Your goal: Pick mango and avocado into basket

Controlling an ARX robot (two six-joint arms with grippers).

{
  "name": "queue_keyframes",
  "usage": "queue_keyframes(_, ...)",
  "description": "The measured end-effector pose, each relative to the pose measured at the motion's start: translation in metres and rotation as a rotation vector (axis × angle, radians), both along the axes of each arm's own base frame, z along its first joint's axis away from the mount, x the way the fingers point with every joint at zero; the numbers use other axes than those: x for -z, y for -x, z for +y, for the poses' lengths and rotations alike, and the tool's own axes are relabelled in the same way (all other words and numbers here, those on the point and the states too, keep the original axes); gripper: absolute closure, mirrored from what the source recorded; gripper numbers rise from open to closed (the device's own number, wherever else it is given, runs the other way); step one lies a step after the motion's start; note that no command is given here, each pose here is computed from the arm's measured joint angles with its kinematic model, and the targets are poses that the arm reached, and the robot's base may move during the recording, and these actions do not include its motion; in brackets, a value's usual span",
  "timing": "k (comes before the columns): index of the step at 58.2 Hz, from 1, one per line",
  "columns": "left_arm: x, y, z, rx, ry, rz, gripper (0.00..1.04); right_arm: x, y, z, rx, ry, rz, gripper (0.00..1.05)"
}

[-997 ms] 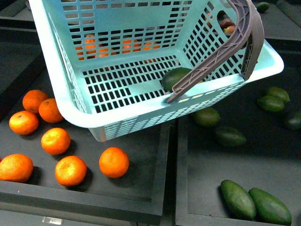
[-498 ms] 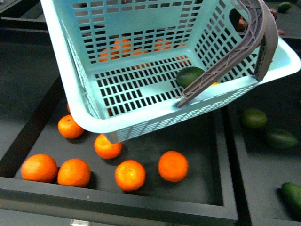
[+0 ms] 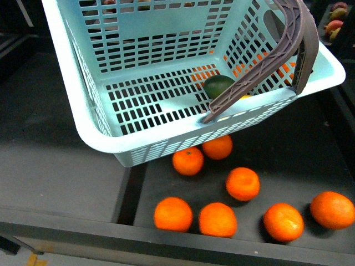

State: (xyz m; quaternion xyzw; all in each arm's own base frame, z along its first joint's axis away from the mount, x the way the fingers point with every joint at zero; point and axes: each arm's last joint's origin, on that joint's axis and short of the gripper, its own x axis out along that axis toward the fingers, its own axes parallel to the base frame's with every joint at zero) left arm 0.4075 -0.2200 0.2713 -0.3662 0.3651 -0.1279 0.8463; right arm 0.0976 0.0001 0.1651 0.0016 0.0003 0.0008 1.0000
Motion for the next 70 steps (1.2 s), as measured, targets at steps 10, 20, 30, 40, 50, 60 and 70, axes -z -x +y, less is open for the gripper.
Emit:
queue_keyframes(10,0.0,0.0,-0.001,-0.001,0.002,0.002,1.0,0.0,0.0,0.0,0.0,0.0,0.0,0.08)
queue_keyframes(20,0.0,0.0,0.0,-0.006,-0.003,-0.001,1.0,0.0,0.0,0.0,-0.002,0.001,0.0,0.08)
queue_keyframes(30,0.0,-0.005,0.01,-0.038,-0.009,-0.004,1.0,0.0,0.0,0.0,-0.006,0.001,0.001,0.08)
queue_keyframes(40,0.001,-0.004,0.013,-0.403,-0.126,0.024,1.0,0.0,0.0,0.0,-0.005,0.002,0.001,0.08)
queue_keyframes(50,0.008,-0.009,0.032,-0.819,-0.1,-0.041,1.0,0.0,0.0,0.0,0.001,0.002,0.001,0.08)
queue_keyframes(60,0.028,-0.02,0.065,-0.881,-0.045,-0.01,1.0,0.0,0.0,0.0,0.002,0.002,0.001,0.08)
queue_keyframes(70,0.057,-0.039,0.082,-0.876,0.103,0.031,1.0,0.0,0.0,0.0,-0.001,0.002,0.001,0.08)
